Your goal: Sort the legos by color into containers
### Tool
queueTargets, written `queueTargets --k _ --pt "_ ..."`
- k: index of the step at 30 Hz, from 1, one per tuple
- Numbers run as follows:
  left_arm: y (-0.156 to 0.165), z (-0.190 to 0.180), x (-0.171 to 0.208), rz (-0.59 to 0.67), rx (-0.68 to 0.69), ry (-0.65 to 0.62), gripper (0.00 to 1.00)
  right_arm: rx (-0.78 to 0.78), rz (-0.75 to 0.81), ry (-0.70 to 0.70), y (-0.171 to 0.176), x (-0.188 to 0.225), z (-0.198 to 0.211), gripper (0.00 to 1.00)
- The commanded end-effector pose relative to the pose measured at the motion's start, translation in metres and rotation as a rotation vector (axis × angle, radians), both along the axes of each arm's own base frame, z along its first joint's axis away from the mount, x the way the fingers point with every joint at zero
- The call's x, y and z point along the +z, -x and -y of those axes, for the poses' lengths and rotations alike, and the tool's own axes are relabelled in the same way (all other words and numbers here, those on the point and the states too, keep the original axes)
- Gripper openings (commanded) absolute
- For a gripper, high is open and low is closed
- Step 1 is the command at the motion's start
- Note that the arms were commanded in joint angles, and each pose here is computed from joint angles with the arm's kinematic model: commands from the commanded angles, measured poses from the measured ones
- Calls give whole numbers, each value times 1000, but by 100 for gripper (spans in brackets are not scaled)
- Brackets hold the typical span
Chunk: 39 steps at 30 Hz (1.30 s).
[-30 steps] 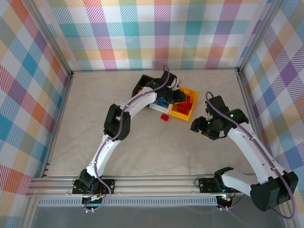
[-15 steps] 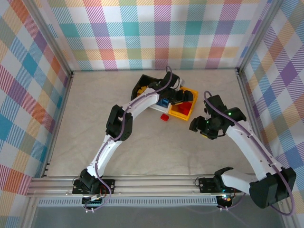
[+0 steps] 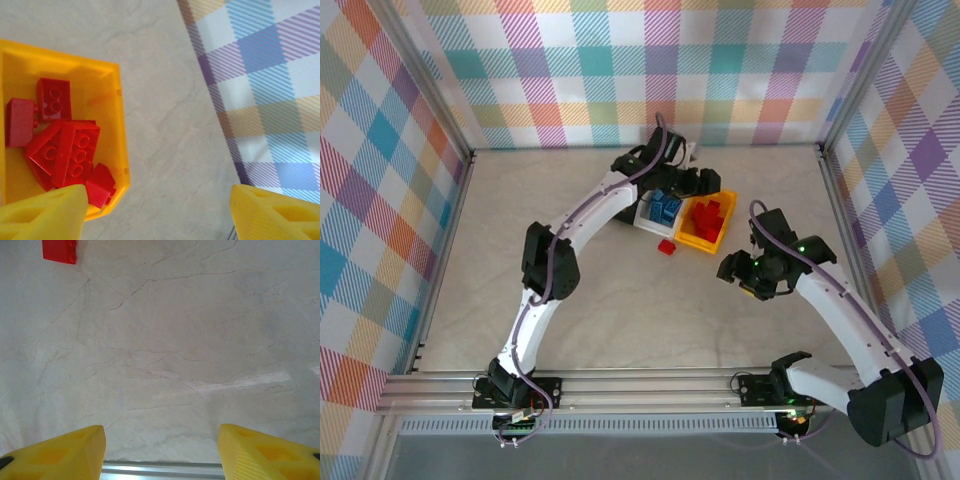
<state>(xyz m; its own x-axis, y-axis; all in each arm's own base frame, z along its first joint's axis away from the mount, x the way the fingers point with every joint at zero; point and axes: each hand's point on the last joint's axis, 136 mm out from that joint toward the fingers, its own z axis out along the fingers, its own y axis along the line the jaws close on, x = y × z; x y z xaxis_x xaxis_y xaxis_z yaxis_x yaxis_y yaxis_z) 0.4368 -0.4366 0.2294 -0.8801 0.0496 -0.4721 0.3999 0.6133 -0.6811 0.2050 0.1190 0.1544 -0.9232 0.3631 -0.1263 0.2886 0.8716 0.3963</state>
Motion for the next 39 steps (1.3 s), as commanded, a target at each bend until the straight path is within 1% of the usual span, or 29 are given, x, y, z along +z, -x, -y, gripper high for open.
queueTargets --k 1,5,10,13,15,20,23,28,29,34,39 --pt "10 -11 24 34 -21 9 75 -16 15 -24 1 -1 -3 61" --pt "19 -25 33 51 -23 -12 75 -8 13 -29 0 -10 -7 61" --pt "28 -55 38 60 9 -59 76 21 -7 -44 -6 -23 -18 61" --pt "40 -75 33 61 21 -107 76 56 -20 -42 -11 -32 -27 66" --pt "49 -88 29 59 34 -135 76 88 -30 -35 -16 -38 -35 67" --pt "66 -133 13 34 112 -196 77 172 -40 9 -34 -47 -54 71" --pt "75 -167 -4 -12 179 -236 77 221 -44 32 -47 -51 -66 72" --pt "85 -222 -35 -102 313 -267 78 268 -48 52 -72 -59 -80 72" --pt "88 -230 -41 -114 335 -272 80 275 -50 61 -77 -61 -82 72" --pt "98 -251 -59 -166 379 -286 81 299 -47 91 -102 -66 -93 73" --pt "102 -266 -63 -178 401 -293 82 296 -60 106 -120 -73 -106 73"
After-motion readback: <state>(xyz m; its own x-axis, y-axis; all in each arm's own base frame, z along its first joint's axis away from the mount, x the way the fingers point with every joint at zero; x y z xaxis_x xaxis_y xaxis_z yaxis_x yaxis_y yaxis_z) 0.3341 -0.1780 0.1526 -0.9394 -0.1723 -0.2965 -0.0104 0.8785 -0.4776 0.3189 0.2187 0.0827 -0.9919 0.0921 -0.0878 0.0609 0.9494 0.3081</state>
